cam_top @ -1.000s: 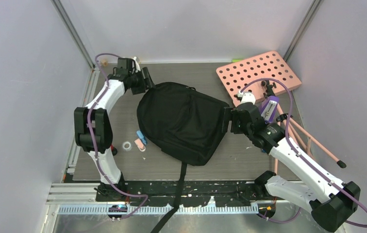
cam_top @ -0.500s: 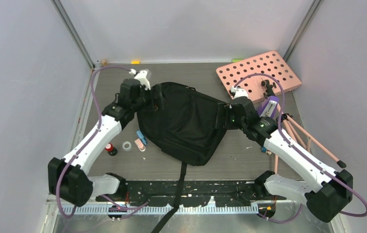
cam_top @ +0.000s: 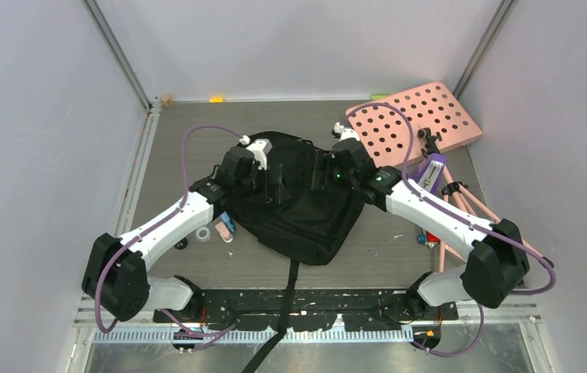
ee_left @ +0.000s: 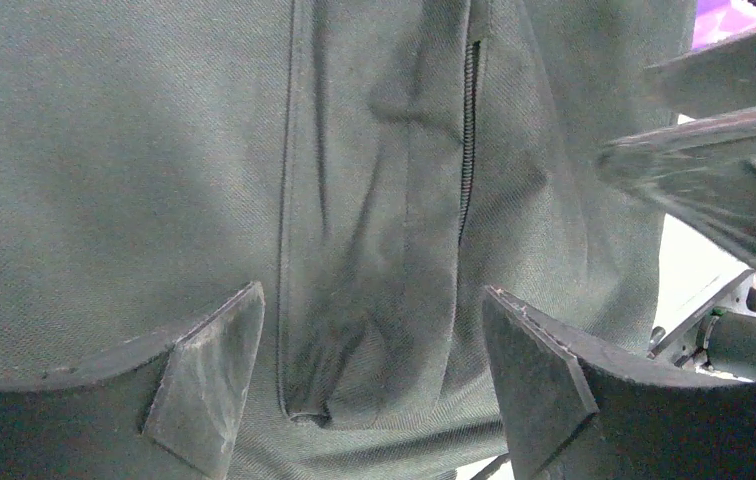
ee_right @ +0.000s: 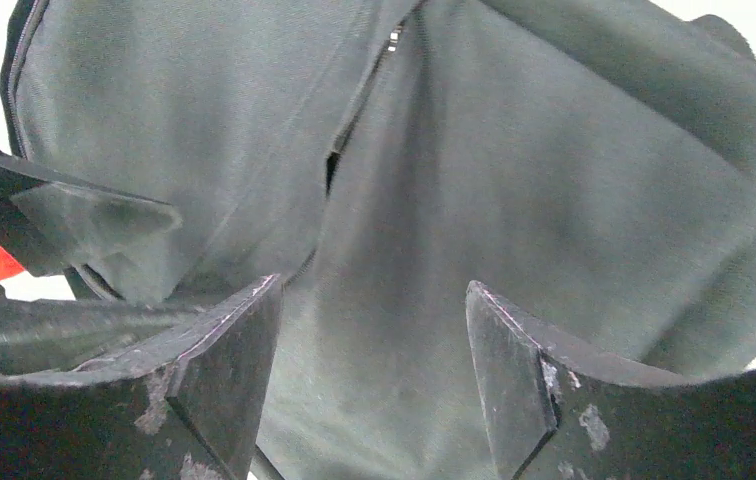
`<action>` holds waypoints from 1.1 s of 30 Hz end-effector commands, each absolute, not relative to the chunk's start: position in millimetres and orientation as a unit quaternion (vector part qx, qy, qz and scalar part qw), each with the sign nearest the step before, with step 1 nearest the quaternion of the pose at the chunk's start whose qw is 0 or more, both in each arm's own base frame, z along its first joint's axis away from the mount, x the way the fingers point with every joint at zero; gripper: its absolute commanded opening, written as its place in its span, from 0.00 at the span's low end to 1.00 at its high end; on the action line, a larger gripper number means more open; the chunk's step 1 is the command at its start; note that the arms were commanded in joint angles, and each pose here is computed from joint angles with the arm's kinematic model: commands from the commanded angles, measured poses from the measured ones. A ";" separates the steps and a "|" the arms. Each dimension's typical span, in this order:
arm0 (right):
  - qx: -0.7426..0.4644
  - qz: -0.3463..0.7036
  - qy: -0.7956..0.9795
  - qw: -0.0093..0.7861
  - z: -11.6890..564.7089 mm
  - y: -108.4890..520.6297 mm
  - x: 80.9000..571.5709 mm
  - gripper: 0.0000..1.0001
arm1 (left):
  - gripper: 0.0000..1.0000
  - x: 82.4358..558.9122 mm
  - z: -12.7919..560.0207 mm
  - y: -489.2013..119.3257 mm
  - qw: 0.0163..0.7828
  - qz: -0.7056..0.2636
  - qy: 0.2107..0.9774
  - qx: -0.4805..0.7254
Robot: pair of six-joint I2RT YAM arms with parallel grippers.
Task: Pack the student bag
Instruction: Adjust the student bag at the center of the board.
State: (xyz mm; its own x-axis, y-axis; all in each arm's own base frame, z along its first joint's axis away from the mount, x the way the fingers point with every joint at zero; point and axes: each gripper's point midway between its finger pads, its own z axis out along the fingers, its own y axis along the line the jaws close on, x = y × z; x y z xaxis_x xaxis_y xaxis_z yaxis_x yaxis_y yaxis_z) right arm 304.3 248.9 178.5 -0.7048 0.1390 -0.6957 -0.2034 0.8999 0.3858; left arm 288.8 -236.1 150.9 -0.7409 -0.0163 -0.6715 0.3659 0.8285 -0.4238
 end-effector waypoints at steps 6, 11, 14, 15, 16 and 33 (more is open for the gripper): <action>-0.008 0.196 0.892 0.407 178.0 279.7 328.8 0.68 | 0.80 291.5 156.5 -246.8 0.375 -0.291 0.875 0.096; -0.003 0.178 0.903 0.392 160.3 274.5 325.2 0.45 | 0.80 296.8 157.2 -251.6 0.382 -0.282 0.873 0.110; 0.008 0.166 0.903 0.397 154.3 264.2 321.8 0.23 | 0.80 303.0 159.2 -257.3 0.388 -0.276 0.871 0.123; 0.011 0.166 0.901 0.401 152.8 261.0 319.8 0.15 | 0.80 305.4 159.6 -259.6 0.392 -0.272 0.869 0.130; 0.015 0.168 0.900 0.403 152.8 259.9 319.3 0.11 | 0.80 306.2 159.9 -264.0 0.394 -0.271 0.867 0.139; 0.032 0.215 0.883 0.417 147.7 259.9 308.6 0.01 | 0.80 357.8 142.4 -287.6 0.460 -0.185 0.861 0.112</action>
